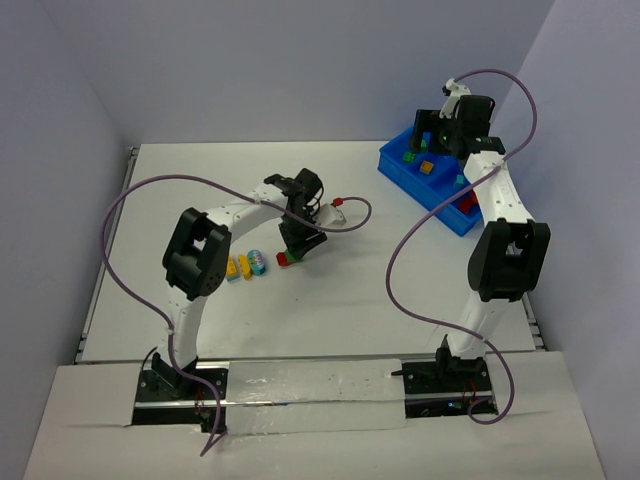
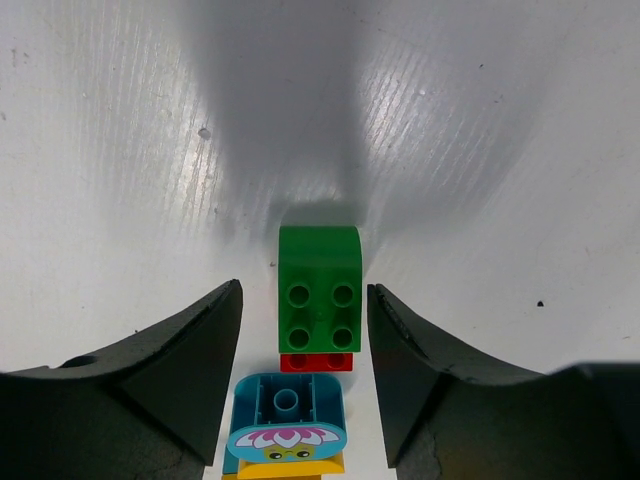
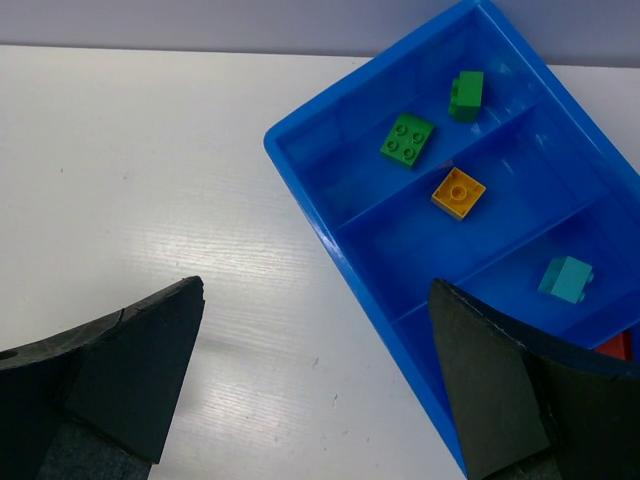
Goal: Sort the legos into containers by color
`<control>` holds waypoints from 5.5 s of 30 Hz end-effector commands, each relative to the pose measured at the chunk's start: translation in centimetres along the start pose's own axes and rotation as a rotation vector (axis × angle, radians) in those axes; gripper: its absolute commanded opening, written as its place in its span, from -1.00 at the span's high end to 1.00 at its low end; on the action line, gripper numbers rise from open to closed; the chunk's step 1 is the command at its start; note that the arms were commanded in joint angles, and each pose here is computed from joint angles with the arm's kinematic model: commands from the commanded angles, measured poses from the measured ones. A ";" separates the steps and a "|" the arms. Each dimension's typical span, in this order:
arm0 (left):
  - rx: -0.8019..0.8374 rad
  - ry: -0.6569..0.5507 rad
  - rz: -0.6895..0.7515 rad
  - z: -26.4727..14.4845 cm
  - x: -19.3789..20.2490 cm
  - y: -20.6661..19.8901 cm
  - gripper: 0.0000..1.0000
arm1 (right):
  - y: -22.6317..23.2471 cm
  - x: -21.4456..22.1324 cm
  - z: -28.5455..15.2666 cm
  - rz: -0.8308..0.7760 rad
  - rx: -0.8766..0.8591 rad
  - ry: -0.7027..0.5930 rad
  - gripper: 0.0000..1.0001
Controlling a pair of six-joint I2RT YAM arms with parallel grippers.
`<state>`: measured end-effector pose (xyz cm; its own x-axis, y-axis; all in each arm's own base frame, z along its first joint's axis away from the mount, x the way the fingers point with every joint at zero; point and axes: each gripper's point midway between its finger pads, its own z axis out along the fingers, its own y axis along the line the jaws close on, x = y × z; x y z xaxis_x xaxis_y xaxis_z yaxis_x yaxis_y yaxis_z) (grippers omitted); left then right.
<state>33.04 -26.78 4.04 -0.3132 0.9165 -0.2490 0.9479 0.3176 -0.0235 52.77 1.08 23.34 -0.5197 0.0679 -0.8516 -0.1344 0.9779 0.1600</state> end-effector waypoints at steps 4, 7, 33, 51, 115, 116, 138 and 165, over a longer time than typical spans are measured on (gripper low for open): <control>0.010 0.018 0.015 -0.1 0.0 -0.3 -0.21 | 0.0 -2.5 -1.8 -0.019 -0.002 -0.067 -1.00; 0.017 0.024 0.017 0.0 0.2 -0.5 -0.17 | 0.0 -2.5 -1.7 -0.018 -0.003 -0.064 -1.00; 0.035 -0.215 -0.095 -5.2 -4.7 1.2 1.00 | 3.9 -4.1 -2.8 0.041 -0.172 -0.118 -1.00; -0.300 -1.274 -1.051 -30.0 -10.1 13.7 1.00 | 19.3 -4.0 -6.8 0.234 -0.489 -0.106 -0.91; -0.338 -1.384 -1.108 -33.0 -10.5 15.0 1.00 | 29.6 0.4 -1.9 0.191 -0.560 0.011 1.00; -0.343 -1.392 -1.101 -33.4 -10.3 15.1 1.00 | 28.5 0.1 -2.1 0.188 -0.545 0.003 1.00; -0.252 -1.126 -0.549 -27.0 -11.7 11.6 1.00 | -6.9 4.0 -8.7 0.038 0.074 0.107 1.00; -0.257 -1.069 -0.601 -25.2 -11.7 12.9 1.00 | -15.0 11.9 -6.0 0.032 0.234 0.437 0.65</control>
<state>47.24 -26.91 28.65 -0.4230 0.0027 -0.9061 0.5758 0.7730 -0.2665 43.45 -12.98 13.28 -0.8278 0.0775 -0.5556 0.0524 0.9968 0.0610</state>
